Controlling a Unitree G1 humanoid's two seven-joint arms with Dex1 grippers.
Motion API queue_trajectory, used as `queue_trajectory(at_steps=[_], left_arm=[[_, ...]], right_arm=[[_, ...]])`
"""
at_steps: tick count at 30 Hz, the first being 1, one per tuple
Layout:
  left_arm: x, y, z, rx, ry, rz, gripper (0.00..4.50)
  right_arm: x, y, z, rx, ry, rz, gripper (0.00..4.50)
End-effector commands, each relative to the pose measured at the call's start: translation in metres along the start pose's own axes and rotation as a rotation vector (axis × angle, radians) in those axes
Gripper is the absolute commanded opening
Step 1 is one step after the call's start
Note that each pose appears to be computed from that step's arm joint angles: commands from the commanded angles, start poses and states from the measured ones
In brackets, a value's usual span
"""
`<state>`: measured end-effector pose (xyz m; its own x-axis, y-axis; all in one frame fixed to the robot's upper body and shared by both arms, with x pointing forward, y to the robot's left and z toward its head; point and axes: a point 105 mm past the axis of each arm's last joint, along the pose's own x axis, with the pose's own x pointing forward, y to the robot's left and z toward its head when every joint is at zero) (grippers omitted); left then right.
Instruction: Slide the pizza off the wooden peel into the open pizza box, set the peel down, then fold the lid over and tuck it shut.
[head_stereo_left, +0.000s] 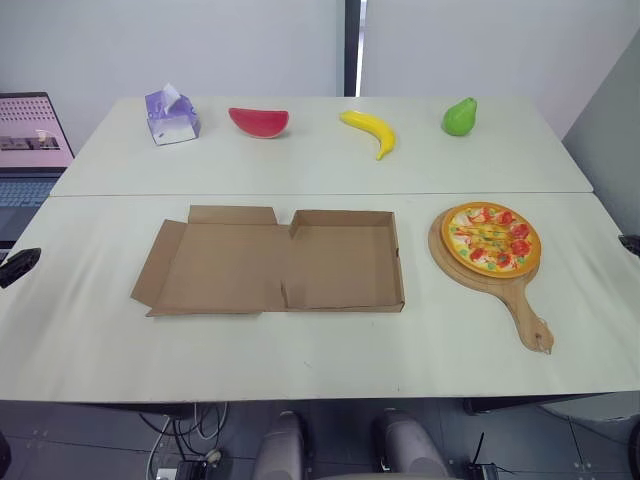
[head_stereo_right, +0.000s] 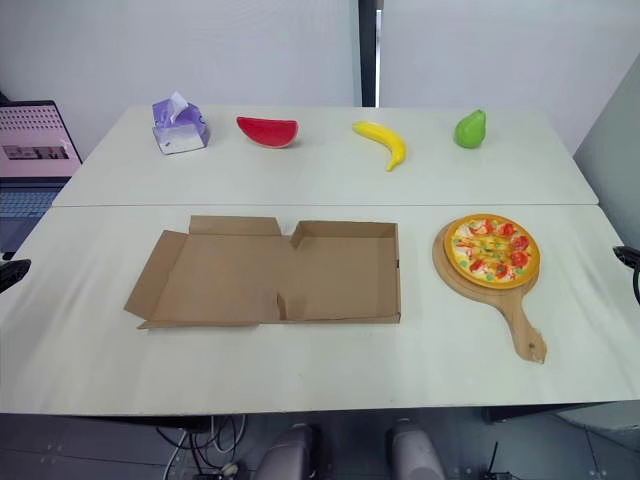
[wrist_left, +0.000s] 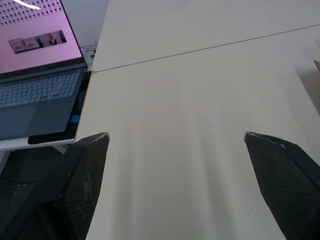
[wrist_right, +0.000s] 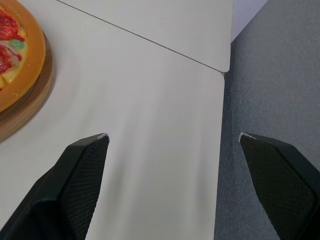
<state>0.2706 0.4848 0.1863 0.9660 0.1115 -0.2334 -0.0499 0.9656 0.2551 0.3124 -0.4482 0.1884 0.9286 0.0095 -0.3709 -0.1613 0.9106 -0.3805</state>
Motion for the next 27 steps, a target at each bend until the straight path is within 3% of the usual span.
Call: queue_trajectory(at_steps=[1, 21, 27], left_arm=[[-0.009, 0.012, 0.012, 0.046, -0.012, 0.04, 4.5], [-0.006, 0.012, 0.012, 0.039, -0.021, 0.053, 4.5], [0.006, -0.001, 0.042, 0.047, -0.117, -0.011, 4.5]], right_arm=[[-0.008, -0.011, 0.009, -0.019, -0.024, -0.042, 4.47], [-0.007, -0.008, 0.009, 0.01, -0.04, -0.031, 4.47], [-0.007, -0.003, 0.003, 0.005, -0.032, -0.009, 4.47]])
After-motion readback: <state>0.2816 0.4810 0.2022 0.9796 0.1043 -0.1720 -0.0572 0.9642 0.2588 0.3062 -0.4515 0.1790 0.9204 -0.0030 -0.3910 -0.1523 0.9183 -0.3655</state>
